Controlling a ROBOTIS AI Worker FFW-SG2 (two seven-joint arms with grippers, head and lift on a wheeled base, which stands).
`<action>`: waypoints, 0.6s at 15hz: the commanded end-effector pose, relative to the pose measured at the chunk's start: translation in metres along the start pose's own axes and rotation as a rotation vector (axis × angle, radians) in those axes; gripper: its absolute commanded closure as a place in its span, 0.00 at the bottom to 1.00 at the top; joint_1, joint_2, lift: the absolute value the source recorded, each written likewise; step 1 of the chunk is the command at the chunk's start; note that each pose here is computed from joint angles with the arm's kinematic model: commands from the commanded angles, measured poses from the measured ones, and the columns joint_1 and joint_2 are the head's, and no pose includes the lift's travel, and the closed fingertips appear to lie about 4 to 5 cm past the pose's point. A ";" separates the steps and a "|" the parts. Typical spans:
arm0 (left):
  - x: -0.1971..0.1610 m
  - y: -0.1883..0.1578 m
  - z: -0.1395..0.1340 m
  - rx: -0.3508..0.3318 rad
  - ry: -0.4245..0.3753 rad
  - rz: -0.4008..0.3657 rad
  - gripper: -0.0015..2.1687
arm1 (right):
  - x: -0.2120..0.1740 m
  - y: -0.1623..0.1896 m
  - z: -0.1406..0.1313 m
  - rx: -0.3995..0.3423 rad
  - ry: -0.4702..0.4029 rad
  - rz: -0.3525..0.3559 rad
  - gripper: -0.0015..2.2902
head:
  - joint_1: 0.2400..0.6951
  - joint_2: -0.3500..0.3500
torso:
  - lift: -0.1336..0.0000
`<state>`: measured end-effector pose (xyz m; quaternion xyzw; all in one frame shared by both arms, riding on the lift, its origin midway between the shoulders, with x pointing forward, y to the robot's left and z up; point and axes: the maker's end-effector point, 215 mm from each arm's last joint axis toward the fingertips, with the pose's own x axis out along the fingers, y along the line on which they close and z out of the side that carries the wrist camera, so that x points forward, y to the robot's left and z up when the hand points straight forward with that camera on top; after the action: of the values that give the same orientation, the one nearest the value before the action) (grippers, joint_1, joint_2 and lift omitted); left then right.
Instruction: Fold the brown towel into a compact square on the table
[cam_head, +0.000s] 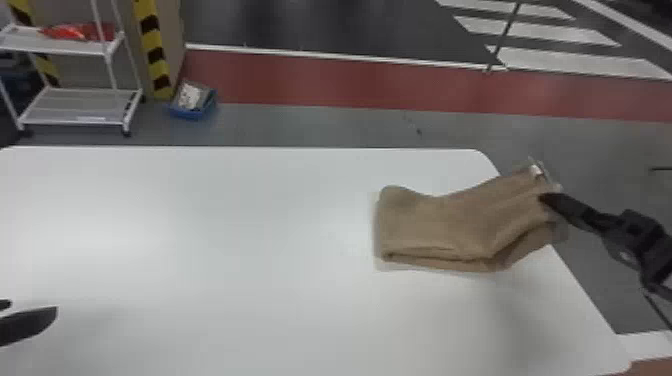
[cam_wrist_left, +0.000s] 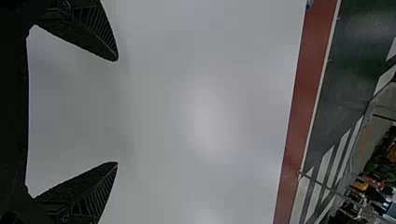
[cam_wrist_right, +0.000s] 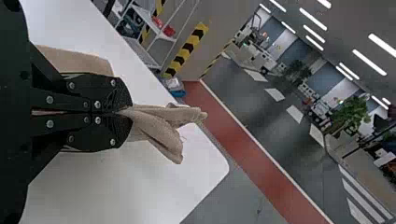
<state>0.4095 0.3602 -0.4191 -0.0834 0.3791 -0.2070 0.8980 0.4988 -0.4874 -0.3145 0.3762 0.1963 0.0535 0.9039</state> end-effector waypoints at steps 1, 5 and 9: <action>-0.001 0.002 0.001 0.000 0.000 0.005 0.04 | 0.016 0.032 0.002 0.011 -0.016 0.078 0.85 | 1.00 0.27 | 0.08; 0.000 0.003 0.000 0.000 0.003 0.008 0.04 | 0.058 0.086 -0.040 -0.028 0.069 0.148 0.85 | 1.00 0.35 | 0.08; -0.002 0.008 0.000 -0.001 0.005 0.014 0.04 | 0.094 0.122 -0.097 -0.094 0.188 0.154 0.85 | 1.00 0.51 | 0.08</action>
<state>0.4104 0.3655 -0.4199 -0.0807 0.3815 -0.2020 0.8984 0.5491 -0.3399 -0.3140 0.3551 0.2315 0.1550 0.8923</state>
